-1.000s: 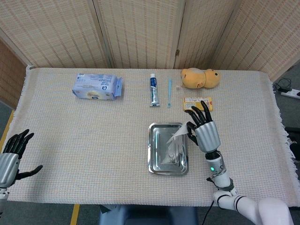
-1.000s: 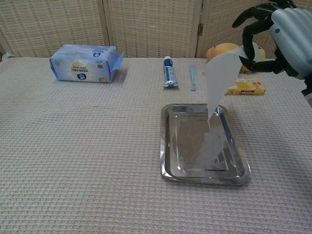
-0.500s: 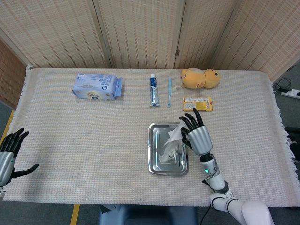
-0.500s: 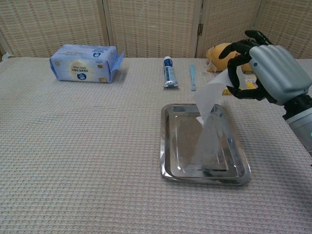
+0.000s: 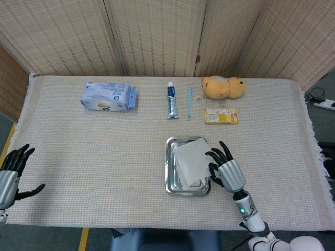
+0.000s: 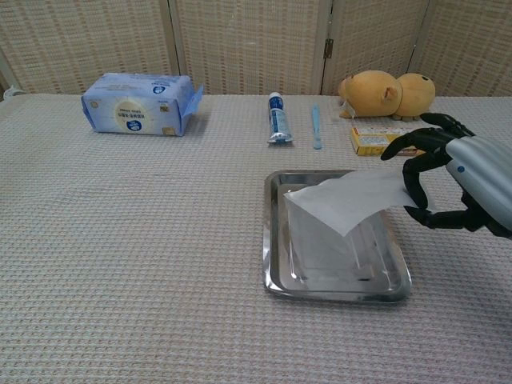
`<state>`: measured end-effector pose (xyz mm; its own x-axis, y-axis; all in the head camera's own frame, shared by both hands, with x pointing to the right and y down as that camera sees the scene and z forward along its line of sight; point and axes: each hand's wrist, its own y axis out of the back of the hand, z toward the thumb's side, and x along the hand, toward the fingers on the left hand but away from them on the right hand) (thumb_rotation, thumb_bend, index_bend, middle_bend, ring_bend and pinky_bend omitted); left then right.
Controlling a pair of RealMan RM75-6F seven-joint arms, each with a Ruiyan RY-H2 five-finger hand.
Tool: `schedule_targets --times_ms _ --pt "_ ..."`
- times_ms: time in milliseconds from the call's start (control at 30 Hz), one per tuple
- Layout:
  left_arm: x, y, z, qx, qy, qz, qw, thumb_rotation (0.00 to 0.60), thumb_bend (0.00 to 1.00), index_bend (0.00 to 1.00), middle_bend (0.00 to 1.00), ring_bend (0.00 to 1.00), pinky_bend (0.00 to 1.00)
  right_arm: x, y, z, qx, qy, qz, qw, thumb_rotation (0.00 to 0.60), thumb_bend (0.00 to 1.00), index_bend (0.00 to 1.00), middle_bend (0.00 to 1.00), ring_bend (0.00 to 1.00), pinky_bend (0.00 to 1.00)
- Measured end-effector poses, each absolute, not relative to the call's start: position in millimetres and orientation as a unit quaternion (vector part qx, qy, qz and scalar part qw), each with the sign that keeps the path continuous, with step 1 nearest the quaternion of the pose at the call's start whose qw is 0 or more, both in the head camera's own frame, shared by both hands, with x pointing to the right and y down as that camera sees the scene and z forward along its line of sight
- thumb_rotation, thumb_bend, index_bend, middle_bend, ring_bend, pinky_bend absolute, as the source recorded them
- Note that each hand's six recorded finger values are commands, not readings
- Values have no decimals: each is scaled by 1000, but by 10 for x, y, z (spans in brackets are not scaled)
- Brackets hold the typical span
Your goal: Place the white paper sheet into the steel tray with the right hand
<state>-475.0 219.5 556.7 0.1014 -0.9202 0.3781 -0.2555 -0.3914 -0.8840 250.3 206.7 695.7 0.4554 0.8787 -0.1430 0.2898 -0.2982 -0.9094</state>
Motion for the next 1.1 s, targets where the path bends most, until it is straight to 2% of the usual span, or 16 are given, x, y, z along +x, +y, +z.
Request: schedule_targets --times_ms 300,567,1100 --pt "-4762 2192 5555 -666 445 -502 328 600 215 12 0 0 10 2471 2174 7065 -747 -371 359 418 600 554 783 333 213 0" --pt "-4766 2193 5571 -666 443 -505 324 600 215 12 0 0 17 2320 2265 7206 -776 -337 390 365 600 553 783 330 197 0" --pt "-4740 2207 5517 -676 446 -490 323 600 215 12 0 0 19 2181 2462 7096 -768 -345 427 331 600 553 783 330 182 0"
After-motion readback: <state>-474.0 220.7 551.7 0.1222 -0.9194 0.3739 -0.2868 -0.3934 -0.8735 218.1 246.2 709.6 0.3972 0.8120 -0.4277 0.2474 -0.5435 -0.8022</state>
